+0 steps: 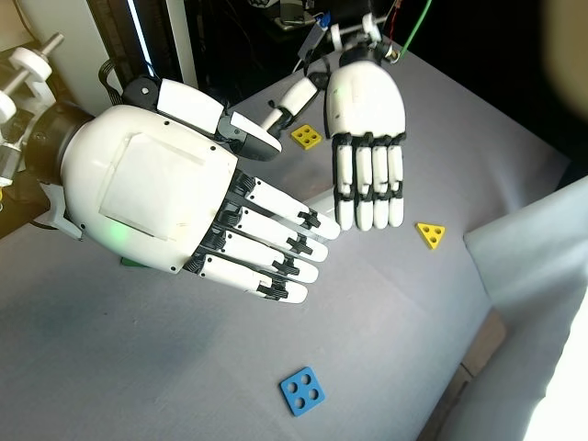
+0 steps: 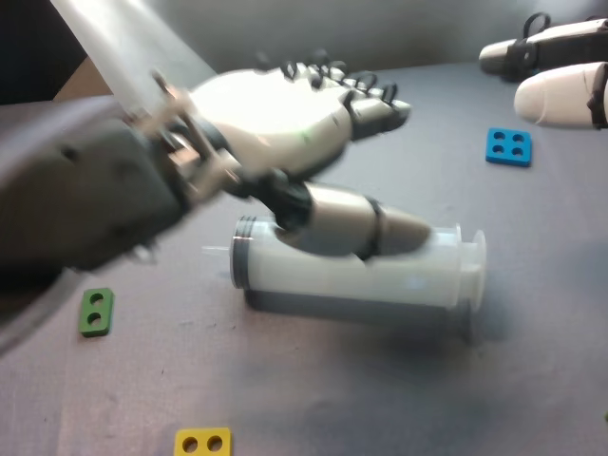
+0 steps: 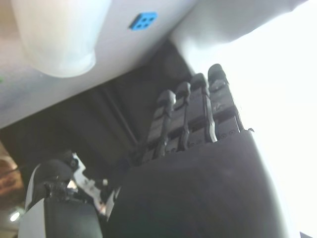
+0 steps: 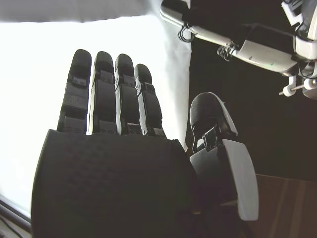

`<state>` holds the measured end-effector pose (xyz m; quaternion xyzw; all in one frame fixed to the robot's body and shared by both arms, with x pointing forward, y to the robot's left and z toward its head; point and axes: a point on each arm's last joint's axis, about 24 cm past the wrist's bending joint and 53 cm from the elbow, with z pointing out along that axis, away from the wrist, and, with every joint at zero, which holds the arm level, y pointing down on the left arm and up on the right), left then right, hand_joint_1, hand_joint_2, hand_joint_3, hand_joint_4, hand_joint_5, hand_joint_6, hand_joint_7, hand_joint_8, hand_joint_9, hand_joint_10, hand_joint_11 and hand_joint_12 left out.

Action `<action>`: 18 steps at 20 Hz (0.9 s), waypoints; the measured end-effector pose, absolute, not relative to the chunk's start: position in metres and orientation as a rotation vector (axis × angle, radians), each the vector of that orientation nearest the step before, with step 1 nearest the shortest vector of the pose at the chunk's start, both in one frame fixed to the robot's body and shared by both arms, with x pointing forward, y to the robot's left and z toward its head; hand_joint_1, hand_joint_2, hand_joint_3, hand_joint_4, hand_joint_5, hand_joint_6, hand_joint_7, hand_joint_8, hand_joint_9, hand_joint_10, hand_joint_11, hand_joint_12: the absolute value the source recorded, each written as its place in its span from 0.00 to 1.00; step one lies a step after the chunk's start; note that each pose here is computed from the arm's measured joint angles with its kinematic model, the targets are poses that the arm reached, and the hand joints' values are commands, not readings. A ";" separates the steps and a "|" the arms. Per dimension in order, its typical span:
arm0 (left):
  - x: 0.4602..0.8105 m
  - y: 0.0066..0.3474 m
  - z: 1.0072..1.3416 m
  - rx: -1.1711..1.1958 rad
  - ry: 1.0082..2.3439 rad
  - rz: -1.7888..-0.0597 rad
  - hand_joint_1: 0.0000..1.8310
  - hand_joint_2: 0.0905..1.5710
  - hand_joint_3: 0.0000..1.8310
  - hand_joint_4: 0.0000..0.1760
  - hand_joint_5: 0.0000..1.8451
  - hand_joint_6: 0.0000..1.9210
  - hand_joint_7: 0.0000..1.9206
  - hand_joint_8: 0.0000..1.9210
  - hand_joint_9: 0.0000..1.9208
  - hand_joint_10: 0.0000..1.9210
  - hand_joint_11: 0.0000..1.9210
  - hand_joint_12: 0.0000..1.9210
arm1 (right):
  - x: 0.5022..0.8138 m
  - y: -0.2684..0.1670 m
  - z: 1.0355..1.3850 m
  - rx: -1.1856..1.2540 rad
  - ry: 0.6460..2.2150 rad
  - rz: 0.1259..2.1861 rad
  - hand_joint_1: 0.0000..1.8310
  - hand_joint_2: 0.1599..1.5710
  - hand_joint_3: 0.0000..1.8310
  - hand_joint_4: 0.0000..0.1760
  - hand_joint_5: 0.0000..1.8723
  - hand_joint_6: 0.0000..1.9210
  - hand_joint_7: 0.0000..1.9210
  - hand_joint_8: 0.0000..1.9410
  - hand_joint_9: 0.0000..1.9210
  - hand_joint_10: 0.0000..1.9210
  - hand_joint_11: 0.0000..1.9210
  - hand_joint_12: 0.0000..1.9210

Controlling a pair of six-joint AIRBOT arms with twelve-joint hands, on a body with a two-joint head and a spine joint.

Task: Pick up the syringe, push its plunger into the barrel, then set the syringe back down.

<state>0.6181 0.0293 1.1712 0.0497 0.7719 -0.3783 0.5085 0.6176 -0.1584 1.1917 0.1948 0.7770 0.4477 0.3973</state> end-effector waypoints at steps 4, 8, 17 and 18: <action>0.620 0.058 1.215 0.223 1.830 -0.897 0.09 0.98 0.01 0.00 0.29 0.83 0.29 0.93 0.29 0.95 0.26 0.96 | 0.613 -0.156 1.184 0.511 2.048 1.108 0.01 0.94 0.00 0.00 0.27 0.77 0.31 0.78 0.26 0.82 0.16 0.94; 0.610 0.066 1.250 0.299 1.810 -0.939 0.17 1.00 0.01 0.00 0.42 1.00 0.40 1.00 0.39 1.00 0.43 1.00 | 0.605 -0.149 1.180 0.483 2.108 1.086 0.04 0.97 0.00 0.00 0.39 1.00 0.40 1.00 0.42 1.00 0.42 1.00; 0.573 0.062 1.243 0.402 1.872 -0.981 0.21 0.98 0.00 0.00 0.46 1.00 0.48 1.00 0.45 1.00 0.50 1.00 | 0.606 -0.142 1.193 0.244 2.060 1.001 0.29 0.98 0.00 0.00 0.56 1.00 0.57 1.00 0.57 1.00 0.61 1.00; 0.572 0.061 1.242 0.409 1.876 -0.981 0.24 0.98 0.00 0.00 0.44 1.00 0.46 1.00 0.43 1.00 0.48 1.00 | 0.609 -0.142 1.200 0.198 2.024 0.988 0.30 0.98 0.00 0.00 0.56 1.00 0.57 1.00 0.58 1.00 0.60 1.00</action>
